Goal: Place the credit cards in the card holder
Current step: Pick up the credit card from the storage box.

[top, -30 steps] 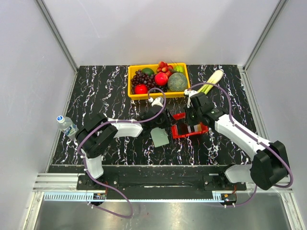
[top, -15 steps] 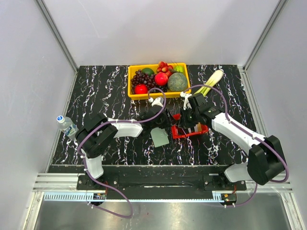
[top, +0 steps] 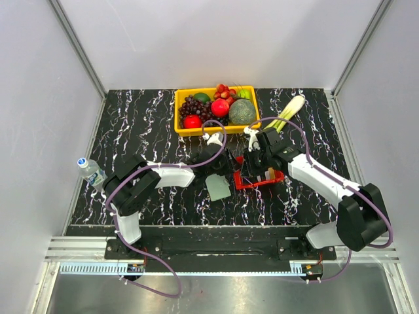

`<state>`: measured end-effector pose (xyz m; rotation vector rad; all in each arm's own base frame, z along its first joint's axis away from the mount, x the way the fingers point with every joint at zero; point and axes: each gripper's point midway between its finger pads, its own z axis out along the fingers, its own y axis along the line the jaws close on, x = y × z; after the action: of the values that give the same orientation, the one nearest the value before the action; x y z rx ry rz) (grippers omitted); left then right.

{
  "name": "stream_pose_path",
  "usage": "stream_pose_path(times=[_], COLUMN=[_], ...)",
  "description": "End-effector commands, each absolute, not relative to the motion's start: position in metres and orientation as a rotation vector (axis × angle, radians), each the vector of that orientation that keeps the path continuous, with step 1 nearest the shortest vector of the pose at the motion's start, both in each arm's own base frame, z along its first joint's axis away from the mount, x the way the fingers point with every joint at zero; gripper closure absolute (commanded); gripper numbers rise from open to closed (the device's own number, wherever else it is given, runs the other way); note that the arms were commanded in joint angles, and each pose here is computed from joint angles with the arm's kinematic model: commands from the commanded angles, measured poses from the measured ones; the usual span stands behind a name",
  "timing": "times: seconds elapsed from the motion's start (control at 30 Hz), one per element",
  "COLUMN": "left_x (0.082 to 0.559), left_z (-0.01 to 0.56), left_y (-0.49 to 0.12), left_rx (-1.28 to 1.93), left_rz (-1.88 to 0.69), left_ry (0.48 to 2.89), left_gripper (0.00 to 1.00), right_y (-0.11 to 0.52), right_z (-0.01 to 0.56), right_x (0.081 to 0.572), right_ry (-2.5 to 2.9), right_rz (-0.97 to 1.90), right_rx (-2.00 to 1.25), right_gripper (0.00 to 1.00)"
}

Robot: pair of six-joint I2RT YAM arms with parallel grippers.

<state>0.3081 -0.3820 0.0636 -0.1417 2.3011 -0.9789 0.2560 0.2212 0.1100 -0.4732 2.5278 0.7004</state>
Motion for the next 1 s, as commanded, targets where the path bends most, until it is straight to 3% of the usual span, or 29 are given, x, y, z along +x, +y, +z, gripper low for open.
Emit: stream_pose_path(times=[0.0,0.33,0.87,0.97], left_x=[0.322,0.322,0.322,0.322], left_z=[0.100,0.100,0.102,0.102], left_y=[-0.394,-0.393,-0.395,-0.395], left_rx=[-0.144,-0.146,-0.138,-0.138], left_rz=[-1.061,-1.061,-1.067,-1.068], left_ry=[2.202,2.202,2.201,2.200], left_gripper=[1.00,1.00,1.00,1.00], right_y=[0.223,0.233,0.236,0.237], right_z=[0.107,0.125,0.120,0.120], right_x=[0.255,0.256,0.253,0.250], right_ry=[2.530,2.514,2.538,2.532], right_rz=[0.711,0.979,1.093,1.117], right_rx=[-0.493,-0.393,-0.378,-0.397], right_gripper=[0.82,0.94,0.87,0.79])
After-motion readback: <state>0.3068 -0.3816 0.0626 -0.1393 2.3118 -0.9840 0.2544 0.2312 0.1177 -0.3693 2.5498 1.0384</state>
